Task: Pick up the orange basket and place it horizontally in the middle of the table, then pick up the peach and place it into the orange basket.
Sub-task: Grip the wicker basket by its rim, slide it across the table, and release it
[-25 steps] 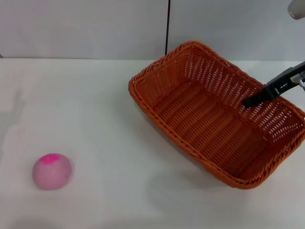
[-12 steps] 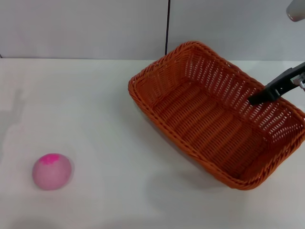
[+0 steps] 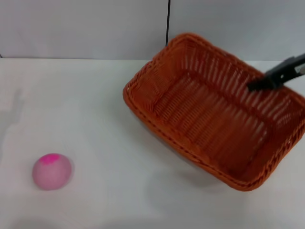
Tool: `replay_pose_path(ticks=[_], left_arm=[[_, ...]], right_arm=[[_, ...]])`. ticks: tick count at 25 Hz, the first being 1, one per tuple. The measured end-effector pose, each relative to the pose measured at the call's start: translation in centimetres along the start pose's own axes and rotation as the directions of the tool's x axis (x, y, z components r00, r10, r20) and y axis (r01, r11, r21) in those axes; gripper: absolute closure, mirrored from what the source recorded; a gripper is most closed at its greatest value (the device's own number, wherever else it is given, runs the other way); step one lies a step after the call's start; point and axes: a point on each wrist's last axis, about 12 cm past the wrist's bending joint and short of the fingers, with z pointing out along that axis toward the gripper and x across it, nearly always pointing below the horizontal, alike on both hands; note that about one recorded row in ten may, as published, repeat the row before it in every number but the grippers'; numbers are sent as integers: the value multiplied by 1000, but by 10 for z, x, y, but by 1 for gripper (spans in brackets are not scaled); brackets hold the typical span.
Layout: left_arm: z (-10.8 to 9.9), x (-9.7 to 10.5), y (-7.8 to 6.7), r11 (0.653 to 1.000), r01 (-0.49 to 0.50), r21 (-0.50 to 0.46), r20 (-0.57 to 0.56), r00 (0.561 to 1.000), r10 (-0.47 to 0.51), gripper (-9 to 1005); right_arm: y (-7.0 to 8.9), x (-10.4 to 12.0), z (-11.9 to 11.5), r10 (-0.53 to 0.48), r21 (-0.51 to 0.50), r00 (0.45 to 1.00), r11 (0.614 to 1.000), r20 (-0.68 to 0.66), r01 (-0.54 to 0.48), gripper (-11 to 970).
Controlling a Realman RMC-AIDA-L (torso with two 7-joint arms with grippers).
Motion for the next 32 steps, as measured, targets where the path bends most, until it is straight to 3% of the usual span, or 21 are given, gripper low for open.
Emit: replay_pose_path(ticks=[9, 14, 18, 20, 25, 32], left_arm=[[0, -1, 1, 1000, -2, -7, 5, 1000, 2, 274], [-1, -1, 1, 1000, -3, -10, 5, 1000, 3, 274], [0, -1, 1, 1000, -3, -8, 6, 1000, 3, 274], [1, -1, 1, 1000, -2, -7, 7, 1000, 2, 274], [5, 1, -1, 1000, 3, 9, 5, 1000, -3, 275], [4, 2, -2, 1000, 17, 13, -4, 1000, -16, 275]], right_arm=[[4, -5, -45, -46, -55, 958, 996, 284, 64, 804], [3, -7, -73, -184, -62, 922, 974, 340, 217, 803], [8, -13, -83, -364, -73, 868, 909, 338, 410, 798], [12, -20, -83, -444, -92, 836, 864, 321, 495, 795], [19, -38, -66, -540, -165, 804, 795, 248, 584, 788], [20, -58, -36, -573, -172, 795, 778, 200, 604, 778]])
